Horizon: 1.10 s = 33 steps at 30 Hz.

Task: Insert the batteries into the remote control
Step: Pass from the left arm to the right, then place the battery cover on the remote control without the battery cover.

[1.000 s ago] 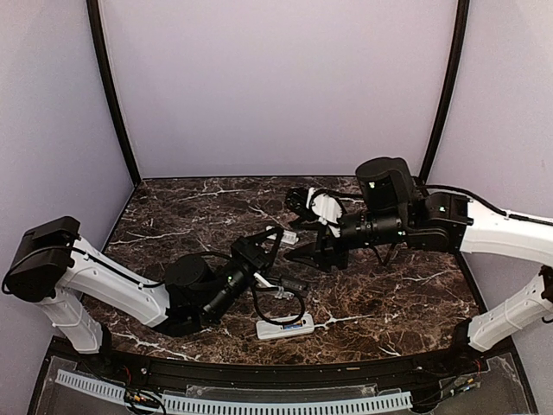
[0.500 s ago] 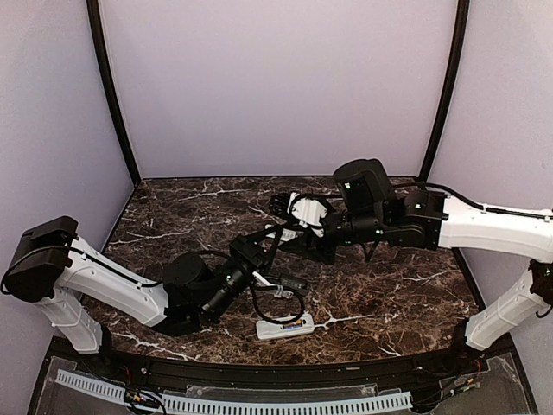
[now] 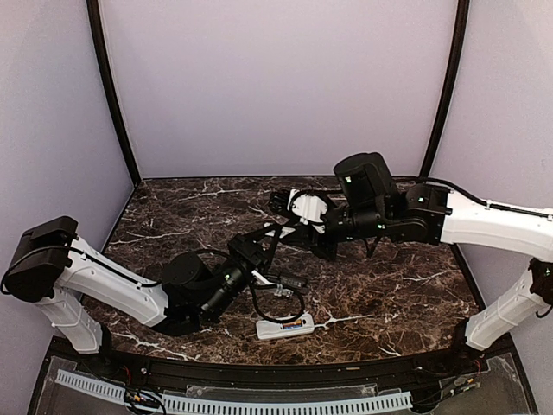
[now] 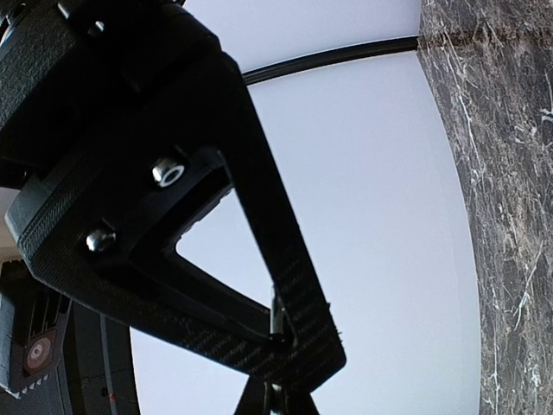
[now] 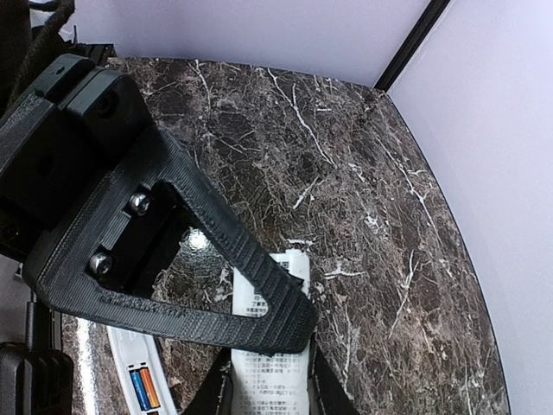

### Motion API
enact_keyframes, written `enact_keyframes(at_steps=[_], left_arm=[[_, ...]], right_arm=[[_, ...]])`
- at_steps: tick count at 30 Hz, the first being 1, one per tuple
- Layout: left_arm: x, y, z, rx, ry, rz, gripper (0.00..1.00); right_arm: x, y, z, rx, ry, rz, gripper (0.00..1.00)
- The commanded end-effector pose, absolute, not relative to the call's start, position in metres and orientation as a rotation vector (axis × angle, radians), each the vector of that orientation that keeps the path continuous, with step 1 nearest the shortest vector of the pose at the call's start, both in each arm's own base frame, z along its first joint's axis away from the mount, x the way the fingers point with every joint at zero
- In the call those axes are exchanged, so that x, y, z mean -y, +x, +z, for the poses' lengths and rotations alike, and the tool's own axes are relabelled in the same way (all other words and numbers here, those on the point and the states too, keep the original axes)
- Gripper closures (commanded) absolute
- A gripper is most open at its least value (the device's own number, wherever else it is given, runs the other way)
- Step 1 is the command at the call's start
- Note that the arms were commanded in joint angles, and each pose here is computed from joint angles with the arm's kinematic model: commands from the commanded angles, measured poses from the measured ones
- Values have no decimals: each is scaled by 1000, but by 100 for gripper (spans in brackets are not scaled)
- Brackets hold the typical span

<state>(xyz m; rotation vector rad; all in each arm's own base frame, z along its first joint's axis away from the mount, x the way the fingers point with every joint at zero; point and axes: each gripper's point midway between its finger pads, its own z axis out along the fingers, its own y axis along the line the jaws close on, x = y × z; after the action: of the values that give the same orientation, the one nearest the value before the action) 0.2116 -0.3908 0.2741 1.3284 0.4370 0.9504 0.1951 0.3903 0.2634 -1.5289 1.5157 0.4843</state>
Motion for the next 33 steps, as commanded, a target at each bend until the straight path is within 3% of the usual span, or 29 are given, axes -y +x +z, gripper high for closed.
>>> enact_keyframes(at_steps=[1,3,4,6,9,13,17,20,22,29,33], left_arm=[[361,201,337,-509,1011,869,100],[360,204,335,-542,1006,852,86],[361,206,332,-559,1016,840,71],[362,210,320,-595,1056,828,54],[360,213,306,-651,1102,796,37],[359,213,293,-741,1156,703,24],[357,202,237,-1019,1438,422,20],[344,175,236,-1388,1391,-204,20],[332,167,231,-1563,1323,-449,20],[303,193,168,-2135,680,-730,22],[298,184,125,-2290,545,-788,27]], right_arm=[[-393,192,271,-1475,-1566,493,93],[-390,190,266,-1487,-1585,496,95],[-388,190,263,-1497,-1591,498,95],[-385,191,260,-1512,-1591,511,96],[-380,192,255,-1529,-1585,526,97],[-372,196,247,-1573,-1574,528,97],[-352,198,219,-1675,-1590,533,98],[-341,191,199,-1727,-1614,572,99],[-338,179,185,-1722,-1661,616,99],[-336,152,124,-1801,-1863,659,98],[-341,129,98,-1830,-2006,657,97]])
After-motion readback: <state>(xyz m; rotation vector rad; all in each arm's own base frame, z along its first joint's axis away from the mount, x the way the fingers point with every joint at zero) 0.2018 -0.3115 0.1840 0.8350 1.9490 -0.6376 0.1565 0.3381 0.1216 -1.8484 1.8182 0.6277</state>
